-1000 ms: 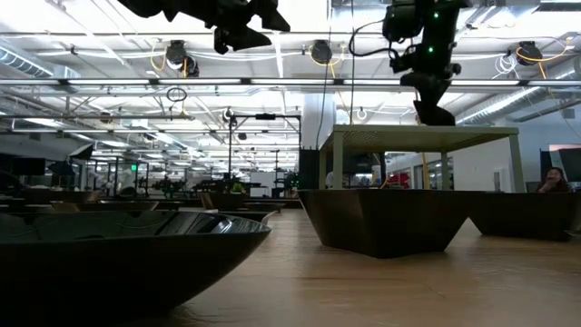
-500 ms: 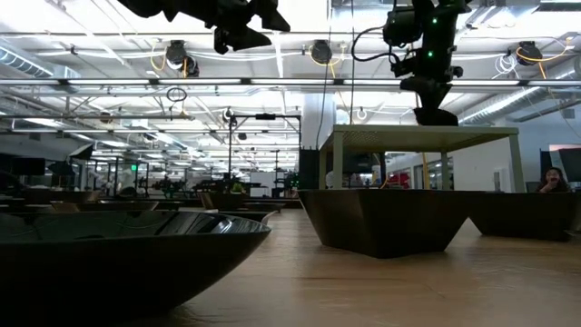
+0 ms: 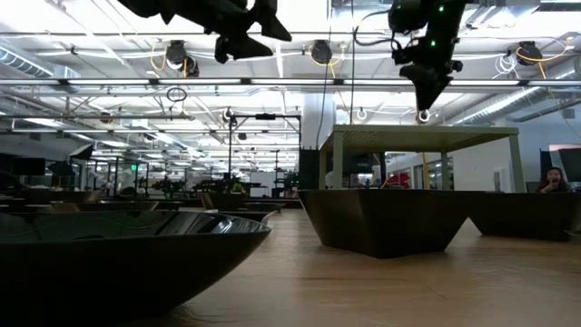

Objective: Pick & Place Mini shaped plates
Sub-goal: Stack the black square plate on top of the square plate on the shelf

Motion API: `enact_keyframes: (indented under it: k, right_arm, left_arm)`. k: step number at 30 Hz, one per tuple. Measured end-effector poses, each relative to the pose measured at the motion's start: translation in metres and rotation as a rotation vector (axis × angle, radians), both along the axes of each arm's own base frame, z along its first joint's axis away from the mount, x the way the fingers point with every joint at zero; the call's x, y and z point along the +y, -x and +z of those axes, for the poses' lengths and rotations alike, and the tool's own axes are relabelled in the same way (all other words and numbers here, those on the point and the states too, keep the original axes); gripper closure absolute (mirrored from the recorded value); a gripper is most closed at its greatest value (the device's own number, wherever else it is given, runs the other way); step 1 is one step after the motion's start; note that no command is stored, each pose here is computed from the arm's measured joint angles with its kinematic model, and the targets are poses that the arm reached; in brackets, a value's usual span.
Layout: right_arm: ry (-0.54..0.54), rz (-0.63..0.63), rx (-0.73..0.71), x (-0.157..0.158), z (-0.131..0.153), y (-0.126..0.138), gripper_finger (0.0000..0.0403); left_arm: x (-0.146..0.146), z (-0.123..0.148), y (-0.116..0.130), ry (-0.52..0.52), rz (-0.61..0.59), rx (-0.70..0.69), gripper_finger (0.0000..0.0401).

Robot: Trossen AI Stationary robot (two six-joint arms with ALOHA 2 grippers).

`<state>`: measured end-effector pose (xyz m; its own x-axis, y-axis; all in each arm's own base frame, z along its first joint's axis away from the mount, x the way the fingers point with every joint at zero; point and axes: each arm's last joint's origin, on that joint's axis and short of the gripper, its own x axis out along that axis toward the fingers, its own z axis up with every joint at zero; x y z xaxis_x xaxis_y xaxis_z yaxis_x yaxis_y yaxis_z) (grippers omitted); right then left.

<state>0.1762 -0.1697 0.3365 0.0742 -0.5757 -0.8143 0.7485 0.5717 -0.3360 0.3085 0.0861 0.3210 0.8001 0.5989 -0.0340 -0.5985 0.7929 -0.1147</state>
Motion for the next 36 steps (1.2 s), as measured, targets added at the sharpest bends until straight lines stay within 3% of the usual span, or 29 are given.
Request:
enact_keyframes:
  k: [12,14,18,21,28,36]
  right_arm:
    - [0.133,0.084,-0.210,0.026,0.037,0.017,0.0287]
    - [0.155,0.090,-0.227,0.028,0.041,0.019,0.0287]
    - [0.201,0.127,-0.235,0.028,0.046,0.020,0.0287]
    - [0.230,0.141,-0.248,0.028,0.049,0.020,0.0287]
    - [0.258,0.142,-0.276,0.026,0.052,0.017,0.0287]
    - [0.257,0.142,-0.276,0.026,0.052,0.017,0.0287]
  left_arm:
    - [-0.008,-0.051,0.014,0.367,-0.109,0.422,0.0118]
    - [-0.009,-0.055,0.016,0.331,-0.136,0.506,0.0119]
    - [-0.009,-0.062,0.015,0.119,-0.238,0.691,0.0118]
    - [-0.007,-0.070,0.010,0.030,-0.313,0.771,0.0119]
    - [0.011,-0.112,-0.002,0.015,-0.361,0.954,0.0119]
    - [0.039,-0.162,-0.015,0.042,-0.336,1.045,0.0119]
